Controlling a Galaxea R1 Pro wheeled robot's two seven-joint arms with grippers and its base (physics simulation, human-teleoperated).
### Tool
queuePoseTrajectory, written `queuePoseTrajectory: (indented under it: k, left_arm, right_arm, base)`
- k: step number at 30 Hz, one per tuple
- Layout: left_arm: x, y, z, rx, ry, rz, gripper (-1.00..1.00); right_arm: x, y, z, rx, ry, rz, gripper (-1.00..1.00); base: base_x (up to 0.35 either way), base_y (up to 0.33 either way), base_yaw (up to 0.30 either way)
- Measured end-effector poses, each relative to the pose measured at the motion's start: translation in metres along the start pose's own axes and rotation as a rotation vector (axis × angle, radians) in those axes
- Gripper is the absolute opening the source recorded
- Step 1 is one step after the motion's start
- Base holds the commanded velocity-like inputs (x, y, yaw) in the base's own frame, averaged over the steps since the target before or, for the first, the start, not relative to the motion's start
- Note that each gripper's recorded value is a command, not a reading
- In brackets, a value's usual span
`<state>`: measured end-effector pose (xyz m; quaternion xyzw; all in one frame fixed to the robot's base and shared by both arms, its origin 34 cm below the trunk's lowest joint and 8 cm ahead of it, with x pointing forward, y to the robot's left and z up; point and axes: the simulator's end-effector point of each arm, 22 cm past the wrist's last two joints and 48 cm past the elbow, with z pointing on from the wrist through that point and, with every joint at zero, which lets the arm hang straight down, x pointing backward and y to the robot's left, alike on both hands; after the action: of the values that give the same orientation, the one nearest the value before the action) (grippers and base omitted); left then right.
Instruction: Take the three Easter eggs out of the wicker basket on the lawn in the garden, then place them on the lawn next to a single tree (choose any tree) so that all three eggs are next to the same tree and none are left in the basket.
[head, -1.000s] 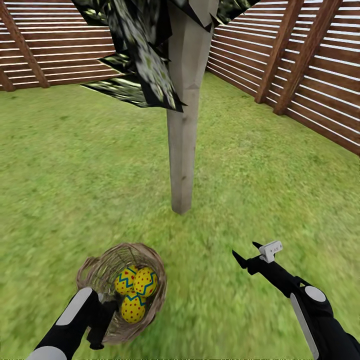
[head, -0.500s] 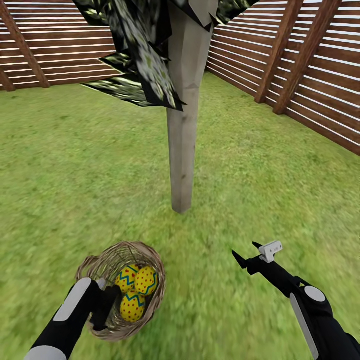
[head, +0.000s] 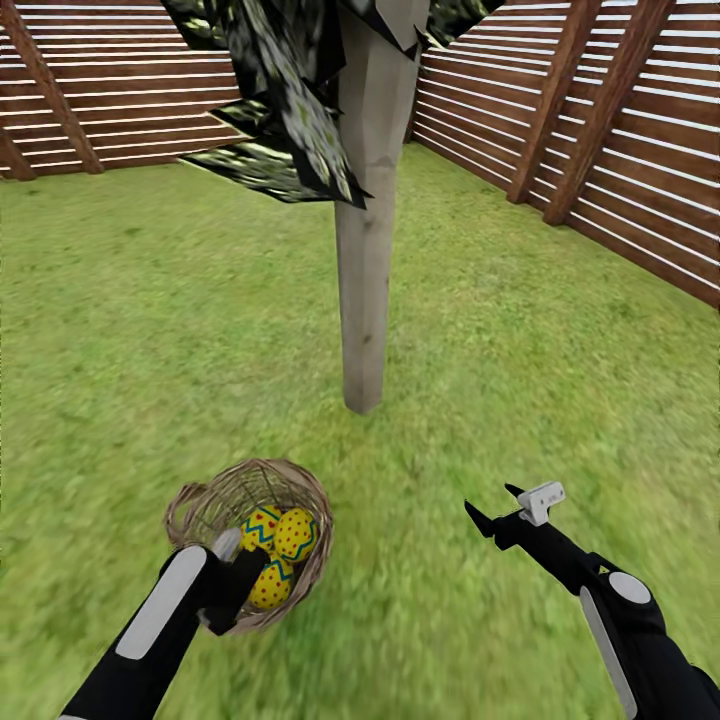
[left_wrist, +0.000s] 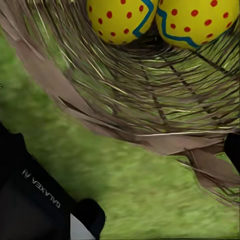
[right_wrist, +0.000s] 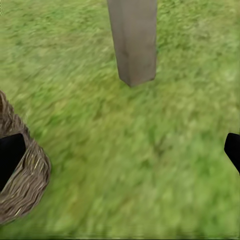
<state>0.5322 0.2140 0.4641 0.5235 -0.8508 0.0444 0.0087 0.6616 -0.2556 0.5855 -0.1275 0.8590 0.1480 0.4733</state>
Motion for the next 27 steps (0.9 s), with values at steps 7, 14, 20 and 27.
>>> queuePoseTrajectory:
  k: [7, 14, 20, 27]
  left_arm:
    - [0.016, -0.03, -0.02, 0.092, -0.063, 0.156, 1.0]
    - [0.027, -0.05, -0.028, 0.165, -0.116, 0.272, 1.0]
    - [0.039, -0.059, -0.034, 0.196, -0.112, 0.308, 1.0]
    - [0.069, -0.085, -0.042, 0.33, -0.047, 0.435, 1.0]
  right_arm:
    - [0.0, 0.0, 0.0, 0.0, 0.0, 0.0, 1.0]
    - [0.0, 0.0, 0.0, 0.002, 0.0, 0.0, 1.0]
    - [0.001, -0.001, 0.0, 0.004, 0.003, 0.003, 1.0]
    - [0.002, -0.001, 0.0, 0.005, 0.007, 0.002, 1.0]
  base:
    - [-0.101, 0.0, 0.0]
    - [-0.086, 0.0, 0.0]
    - [-0.32, 0.0, 0.0]
    - [-0.31, 0.0, 0.0]
